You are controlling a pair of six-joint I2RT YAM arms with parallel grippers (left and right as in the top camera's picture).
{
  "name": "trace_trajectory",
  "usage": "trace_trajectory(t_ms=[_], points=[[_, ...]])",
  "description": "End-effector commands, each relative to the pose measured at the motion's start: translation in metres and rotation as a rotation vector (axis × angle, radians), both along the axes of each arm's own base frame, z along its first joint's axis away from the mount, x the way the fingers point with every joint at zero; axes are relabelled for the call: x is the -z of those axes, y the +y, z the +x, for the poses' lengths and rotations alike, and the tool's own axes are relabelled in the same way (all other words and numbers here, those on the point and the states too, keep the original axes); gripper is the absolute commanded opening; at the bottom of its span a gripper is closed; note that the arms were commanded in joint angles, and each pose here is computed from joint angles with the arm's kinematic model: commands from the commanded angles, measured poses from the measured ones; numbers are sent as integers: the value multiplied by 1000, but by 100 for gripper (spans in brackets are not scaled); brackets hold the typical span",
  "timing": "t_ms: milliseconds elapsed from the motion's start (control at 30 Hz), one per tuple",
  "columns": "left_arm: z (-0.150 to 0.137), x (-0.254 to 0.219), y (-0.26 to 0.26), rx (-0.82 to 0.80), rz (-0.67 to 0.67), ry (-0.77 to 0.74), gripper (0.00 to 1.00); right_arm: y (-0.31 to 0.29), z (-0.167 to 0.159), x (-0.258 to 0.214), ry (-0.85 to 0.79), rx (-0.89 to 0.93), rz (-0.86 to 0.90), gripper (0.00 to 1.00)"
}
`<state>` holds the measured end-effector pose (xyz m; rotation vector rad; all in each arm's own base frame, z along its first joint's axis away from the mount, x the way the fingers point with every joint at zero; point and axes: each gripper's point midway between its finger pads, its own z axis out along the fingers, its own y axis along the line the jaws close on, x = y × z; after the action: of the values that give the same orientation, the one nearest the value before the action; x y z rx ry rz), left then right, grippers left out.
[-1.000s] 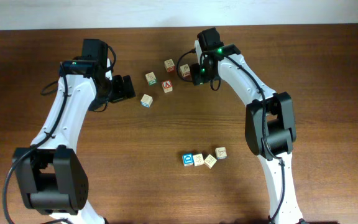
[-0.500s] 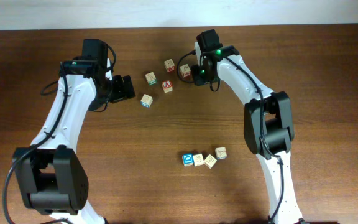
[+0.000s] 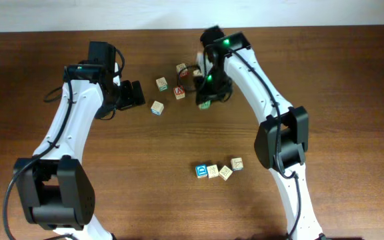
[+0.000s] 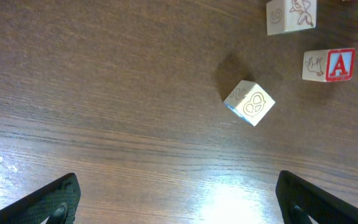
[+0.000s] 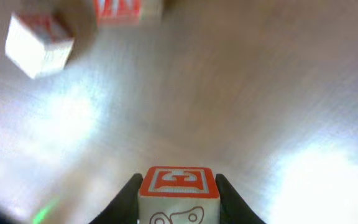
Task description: Rotate 5 blocks
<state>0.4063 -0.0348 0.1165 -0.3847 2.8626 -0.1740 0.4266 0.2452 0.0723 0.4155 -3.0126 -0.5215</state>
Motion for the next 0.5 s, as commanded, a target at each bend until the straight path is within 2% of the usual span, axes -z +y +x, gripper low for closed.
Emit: trace_trajectory(t_ms=[0,267,467], points=[[4,-4,1,14,10,-15,99,30,-34,3,102,-21,17,25],[4,-4,1,14,10,-15,99,71,-93,4,195,-122,-38,24],[4,-4,1,14,10,-15,99,77,-120,16,260,-142,-84,23]])
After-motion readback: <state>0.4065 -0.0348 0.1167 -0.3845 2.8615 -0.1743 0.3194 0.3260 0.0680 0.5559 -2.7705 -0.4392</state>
